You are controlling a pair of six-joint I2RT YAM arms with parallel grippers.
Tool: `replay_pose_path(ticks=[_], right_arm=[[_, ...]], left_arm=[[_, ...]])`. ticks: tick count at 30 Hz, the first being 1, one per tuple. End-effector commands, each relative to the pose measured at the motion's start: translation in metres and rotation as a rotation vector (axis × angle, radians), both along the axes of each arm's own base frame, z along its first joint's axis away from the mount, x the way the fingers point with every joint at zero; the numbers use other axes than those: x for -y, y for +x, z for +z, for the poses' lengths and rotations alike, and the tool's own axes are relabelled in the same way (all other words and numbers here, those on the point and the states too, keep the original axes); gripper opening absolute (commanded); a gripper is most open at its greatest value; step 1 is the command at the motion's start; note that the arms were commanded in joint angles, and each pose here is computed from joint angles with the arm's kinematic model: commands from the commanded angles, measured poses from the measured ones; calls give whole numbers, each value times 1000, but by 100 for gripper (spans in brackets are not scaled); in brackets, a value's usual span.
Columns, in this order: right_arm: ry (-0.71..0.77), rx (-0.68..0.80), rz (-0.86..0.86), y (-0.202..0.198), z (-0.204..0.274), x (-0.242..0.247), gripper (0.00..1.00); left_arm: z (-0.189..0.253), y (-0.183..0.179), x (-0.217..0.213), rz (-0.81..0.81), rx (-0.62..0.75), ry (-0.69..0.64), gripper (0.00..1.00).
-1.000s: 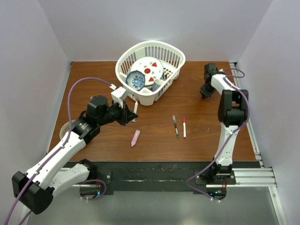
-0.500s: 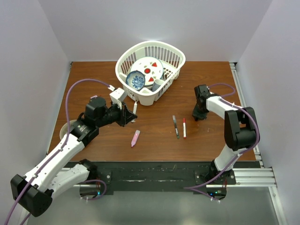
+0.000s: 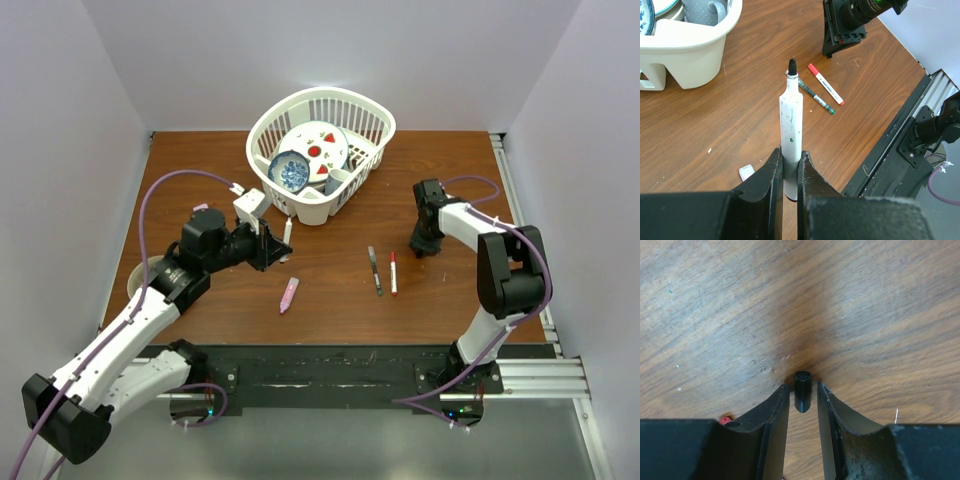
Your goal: Insert the pens into the pen caps
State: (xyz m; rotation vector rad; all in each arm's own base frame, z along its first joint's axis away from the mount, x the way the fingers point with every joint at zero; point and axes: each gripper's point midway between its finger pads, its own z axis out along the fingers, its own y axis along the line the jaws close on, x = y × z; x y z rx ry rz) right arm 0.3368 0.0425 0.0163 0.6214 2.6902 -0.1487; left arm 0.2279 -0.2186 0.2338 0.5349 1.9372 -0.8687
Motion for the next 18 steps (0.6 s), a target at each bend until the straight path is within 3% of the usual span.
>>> replay_pose_path(ticks=[1,10,18], right_arm=[[-67,-57,7,-6,-17,12,30],[-19,-34,71,-12,-26,3,11],[61,125,167,-13,14,-18,6]], left_arm=[[12,3,0,-1,48,-27,0],[14,-4,12,-55,25,-65,0],[14,-49,65,-195,-55,-140,0]])
